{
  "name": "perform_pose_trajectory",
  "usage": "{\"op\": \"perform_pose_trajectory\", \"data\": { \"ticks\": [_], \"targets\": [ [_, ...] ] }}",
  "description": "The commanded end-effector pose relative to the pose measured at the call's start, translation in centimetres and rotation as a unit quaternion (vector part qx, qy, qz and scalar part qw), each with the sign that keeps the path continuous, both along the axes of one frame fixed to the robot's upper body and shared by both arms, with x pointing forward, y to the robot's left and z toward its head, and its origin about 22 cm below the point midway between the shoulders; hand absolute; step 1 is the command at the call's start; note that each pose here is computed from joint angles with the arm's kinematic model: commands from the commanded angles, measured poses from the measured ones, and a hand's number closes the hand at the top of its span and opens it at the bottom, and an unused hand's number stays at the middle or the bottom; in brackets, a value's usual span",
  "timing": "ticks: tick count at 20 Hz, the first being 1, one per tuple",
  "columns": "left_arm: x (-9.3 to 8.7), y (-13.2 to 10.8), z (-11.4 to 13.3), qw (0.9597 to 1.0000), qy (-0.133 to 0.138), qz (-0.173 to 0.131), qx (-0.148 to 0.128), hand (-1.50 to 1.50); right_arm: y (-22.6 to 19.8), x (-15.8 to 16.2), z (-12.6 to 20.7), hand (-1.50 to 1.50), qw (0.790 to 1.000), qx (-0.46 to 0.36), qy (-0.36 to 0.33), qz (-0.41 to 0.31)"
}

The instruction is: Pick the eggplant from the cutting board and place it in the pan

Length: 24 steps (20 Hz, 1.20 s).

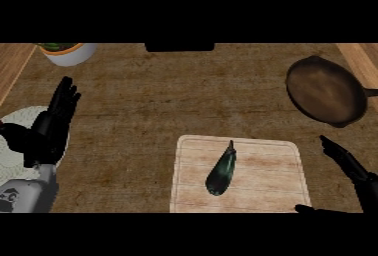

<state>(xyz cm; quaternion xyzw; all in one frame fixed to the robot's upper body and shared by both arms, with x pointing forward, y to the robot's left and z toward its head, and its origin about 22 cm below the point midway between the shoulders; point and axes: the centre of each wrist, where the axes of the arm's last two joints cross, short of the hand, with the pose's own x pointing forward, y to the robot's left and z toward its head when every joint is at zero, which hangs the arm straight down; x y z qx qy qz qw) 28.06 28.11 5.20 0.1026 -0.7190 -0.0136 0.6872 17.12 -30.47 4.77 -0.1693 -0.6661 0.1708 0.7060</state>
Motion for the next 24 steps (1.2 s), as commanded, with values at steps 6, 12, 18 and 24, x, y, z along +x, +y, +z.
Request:
{"op": "perform_pose_trajectory", "data": {
  "ticks": [6, 12, 18, 24],
  "targets": [
    [1.3, -0.6, -0.2, 0.9999, 0.003, -0.009, -0.006, 0.0, -0.6, 3.6, 12.2, -1.5, 0.992, -0.098, 0.078, 0.034],
    [0.3, -0.5, 1.1, 0.9999, 0.0, -0.016, 0.0, 0.0, 2.8, 5.9, 13.2, -1.5, 0.986, -0.137, 0.08, 0.045],
    [1.0, 0.1, 0.3, 0.9999, 0.003, -0.015, 0.005, 0.0, 7.0, 7.6, 13.2, -1.5, 0.988, -0.08, 0.097, 0.095],
    [1.1, -1.0, -1.2, 0.9999, -0.005, -0.009, 0.001, 0.0, 10.0, 8.4, 12.6, -1.5, 0.983, -0.082, 0.106, 0.125]
  ]
}}
